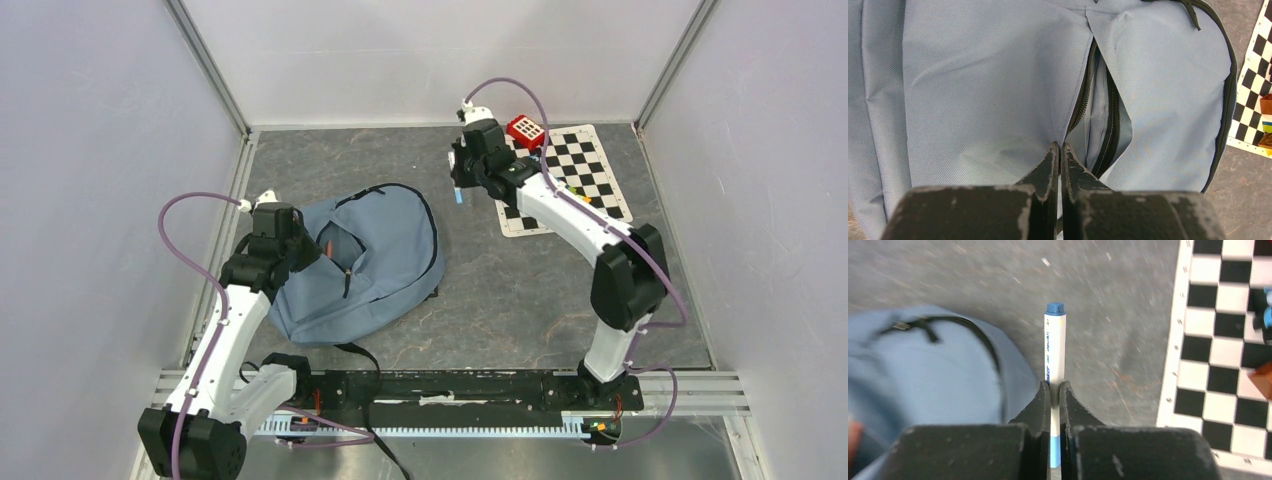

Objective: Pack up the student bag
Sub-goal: Pick up the stationery from the center of the board, then place the stationery in the student bag.

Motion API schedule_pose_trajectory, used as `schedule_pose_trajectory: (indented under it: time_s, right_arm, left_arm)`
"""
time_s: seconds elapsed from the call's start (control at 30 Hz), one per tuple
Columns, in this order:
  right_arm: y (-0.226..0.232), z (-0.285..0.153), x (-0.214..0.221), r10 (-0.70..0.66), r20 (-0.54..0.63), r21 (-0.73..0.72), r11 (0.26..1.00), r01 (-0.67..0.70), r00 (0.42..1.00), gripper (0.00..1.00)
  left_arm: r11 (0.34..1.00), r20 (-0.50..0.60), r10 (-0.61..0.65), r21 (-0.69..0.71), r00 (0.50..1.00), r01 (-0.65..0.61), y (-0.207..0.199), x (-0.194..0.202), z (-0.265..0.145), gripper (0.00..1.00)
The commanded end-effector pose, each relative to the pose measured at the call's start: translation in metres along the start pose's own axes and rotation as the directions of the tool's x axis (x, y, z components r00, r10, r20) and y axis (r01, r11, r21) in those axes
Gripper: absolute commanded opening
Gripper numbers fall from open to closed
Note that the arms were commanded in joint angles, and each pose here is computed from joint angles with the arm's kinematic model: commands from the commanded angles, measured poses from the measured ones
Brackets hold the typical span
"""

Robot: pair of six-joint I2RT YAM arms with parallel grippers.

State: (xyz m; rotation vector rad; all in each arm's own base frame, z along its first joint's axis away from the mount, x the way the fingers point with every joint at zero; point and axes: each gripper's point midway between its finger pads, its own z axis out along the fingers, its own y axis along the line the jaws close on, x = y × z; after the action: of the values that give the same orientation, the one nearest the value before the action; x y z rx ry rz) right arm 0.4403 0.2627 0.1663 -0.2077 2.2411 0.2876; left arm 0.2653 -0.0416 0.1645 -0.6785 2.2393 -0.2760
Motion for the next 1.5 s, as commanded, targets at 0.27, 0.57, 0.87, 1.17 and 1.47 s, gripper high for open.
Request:
schedule_pose_trajectory:
  time_s: [0.27, 0.57, 0.87, 1.17, 1.47]
  right_arm:
    - [0.192, -0.039, -0.016, 0.12, 0.052, -0.517, 0.852, -0.076, 0.991, 0.0]
    - [0.272, -0.046, 0.033, 0.101, -0.035, -0.652, 0.752, -0.1, 0.994, 0.0]
    - [0.303, -0.042, 0.046, 0.053, -0.029, -0.684, 0.727, -0.058, 0.998, 0.0]
    - [0.313, -0.028, 0.059, -0.002, -0.003, -0.672, 0.74, 0.0, 1.0, 0.0]
    - [0.3, -0.034, 0.096, -0.053, -0.086, -0.659, 0.752, -0.017, 0.995, 0.0]
  left_arm:
    - [0.995, 0.037, 0.012, 0.094, 0.999, -0.015, -0.016, -0.01, -0.009, 0.02]
    - [0.994, 0.038, -0.011, 0.106, 0.999, 0.006, -0.016, -0.008, -0.016, 0.02]
    - [0.993, 0.036, -0.041, 0.116, 0.998, 0.037, -0.016, -0.004, -0.02, 0.02]
    - [0.991, 0.051, -0.051, 0.127, 0.997, 0.044, -0.019, -0.009, -0.021, 0.02]
    - [0.988, 0.066, -0.077, 0.142, 0.995, 0.067, -0.027, -0.017, -0.02, 0.02]
